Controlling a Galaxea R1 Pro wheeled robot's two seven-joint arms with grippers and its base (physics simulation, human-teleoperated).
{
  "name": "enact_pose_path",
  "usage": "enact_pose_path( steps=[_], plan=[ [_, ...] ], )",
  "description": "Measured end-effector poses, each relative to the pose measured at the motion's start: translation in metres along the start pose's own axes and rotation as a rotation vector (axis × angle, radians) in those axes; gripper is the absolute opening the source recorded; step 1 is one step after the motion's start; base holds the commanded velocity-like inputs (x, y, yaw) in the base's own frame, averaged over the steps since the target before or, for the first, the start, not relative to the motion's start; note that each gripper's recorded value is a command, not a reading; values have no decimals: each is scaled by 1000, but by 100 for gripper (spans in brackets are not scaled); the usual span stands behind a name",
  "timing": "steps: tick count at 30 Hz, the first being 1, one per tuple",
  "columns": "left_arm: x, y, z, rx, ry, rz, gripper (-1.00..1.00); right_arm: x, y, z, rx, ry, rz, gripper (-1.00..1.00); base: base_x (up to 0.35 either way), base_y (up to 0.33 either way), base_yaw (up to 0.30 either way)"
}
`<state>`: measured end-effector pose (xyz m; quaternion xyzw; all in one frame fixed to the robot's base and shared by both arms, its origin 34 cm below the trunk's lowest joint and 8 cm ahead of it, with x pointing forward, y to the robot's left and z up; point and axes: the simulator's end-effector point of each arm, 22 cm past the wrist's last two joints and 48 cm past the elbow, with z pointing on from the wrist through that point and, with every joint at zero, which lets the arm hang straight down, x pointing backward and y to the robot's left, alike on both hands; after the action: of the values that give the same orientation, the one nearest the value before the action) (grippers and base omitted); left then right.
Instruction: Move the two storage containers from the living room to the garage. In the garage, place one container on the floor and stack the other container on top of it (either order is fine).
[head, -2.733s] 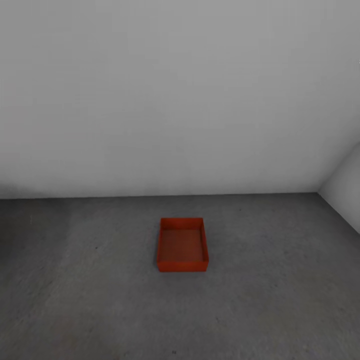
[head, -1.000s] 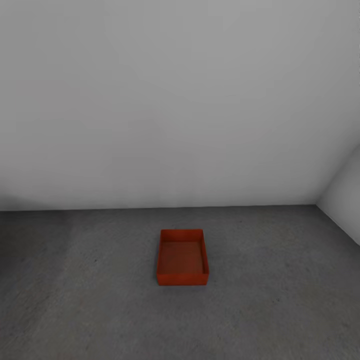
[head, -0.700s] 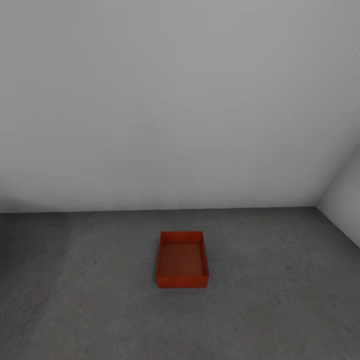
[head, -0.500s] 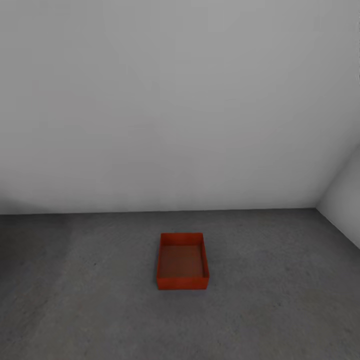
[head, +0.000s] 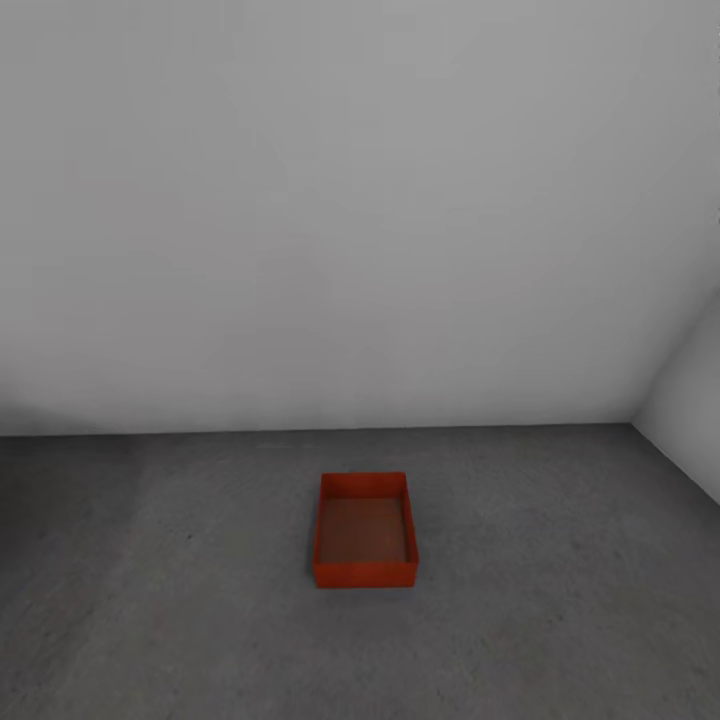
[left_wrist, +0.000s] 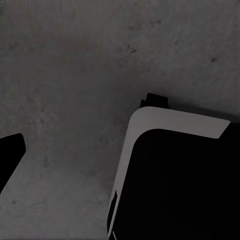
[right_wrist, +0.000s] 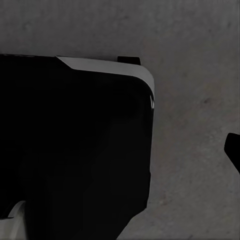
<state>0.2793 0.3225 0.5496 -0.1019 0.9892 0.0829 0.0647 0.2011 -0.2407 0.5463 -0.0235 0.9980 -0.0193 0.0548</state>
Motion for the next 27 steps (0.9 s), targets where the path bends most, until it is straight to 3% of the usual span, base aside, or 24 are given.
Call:
enact_pose_path(
  steps=[27],
  plan=[
    [-18, -3, -5, 8, -43, -8, 100, -17, 0, -1, 2, -42, 2, 100, 0, 0, 0]
  ],
)
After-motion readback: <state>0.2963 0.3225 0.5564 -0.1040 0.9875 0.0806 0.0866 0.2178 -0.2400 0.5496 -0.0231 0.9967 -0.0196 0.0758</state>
